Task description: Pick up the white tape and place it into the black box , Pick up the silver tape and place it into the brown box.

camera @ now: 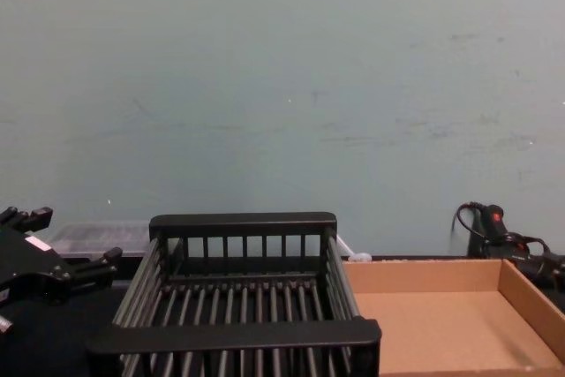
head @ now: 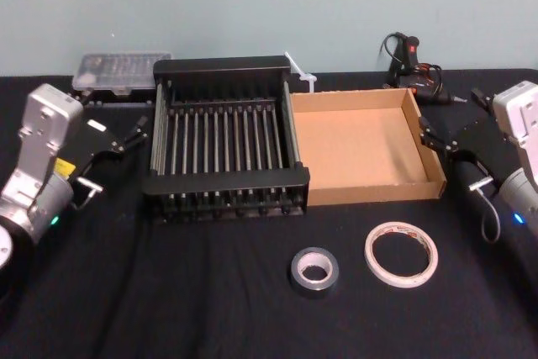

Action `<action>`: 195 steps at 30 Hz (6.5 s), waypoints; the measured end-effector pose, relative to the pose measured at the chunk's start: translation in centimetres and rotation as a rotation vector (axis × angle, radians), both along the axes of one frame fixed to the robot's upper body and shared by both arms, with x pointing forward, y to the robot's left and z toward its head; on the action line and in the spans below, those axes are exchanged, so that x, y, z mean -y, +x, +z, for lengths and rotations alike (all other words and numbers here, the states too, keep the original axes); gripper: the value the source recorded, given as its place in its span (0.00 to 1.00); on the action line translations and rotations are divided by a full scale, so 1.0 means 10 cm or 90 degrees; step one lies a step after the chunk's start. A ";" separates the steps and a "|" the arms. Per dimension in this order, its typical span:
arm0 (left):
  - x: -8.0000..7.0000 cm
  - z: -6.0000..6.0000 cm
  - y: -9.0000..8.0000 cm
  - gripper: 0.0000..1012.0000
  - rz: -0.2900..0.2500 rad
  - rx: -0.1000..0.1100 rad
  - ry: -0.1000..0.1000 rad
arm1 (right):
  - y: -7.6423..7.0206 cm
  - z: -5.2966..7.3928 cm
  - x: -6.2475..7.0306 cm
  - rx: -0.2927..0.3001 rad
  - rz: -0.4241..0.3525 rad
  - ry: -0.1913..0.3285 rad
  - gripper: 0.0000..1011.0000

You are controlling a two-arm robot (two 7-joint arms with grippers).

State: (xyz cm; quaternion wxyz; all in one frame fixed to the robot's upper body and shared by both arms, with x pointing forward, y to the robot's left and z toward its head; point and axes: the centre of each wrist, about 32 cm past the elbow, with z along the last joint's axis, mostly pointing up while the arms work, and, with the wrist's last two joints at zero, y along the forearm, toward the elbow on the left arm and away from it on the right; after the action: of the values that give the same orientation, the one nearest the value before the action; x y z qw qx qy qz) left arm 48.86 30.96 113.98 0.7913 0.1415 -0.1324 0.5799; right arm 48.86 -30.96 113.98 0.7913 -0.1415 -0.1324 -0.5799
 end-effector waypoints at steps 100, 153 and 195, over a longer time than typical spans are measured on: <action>0.00 0.00 0.00 0.99 0.000 0.000 0.000 | -0.73 0.28 0.22 -0.329 0.118 0.060 0.99; 0.00 0.00 0.00 0.99 0.000 0.000 0.000 | -0.51 0.11 0.13 -0.378 0.127 0.053 0.99; 0.00 0.00 0.00 0.99 0.000 0.000 0.000 | -0.51 0.10 0.13 -0.379 0.127 0.053 0.99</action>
State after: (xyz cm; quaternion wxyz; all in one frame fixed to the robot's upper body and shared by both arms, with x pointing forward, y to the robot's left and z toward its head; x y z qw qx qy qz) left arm 48.86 30.97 113.98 0.7913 0.1415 -0.1325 0.5799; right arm 43.75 -32.27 115.02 0.8533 -0.2589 0.1153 -0.4377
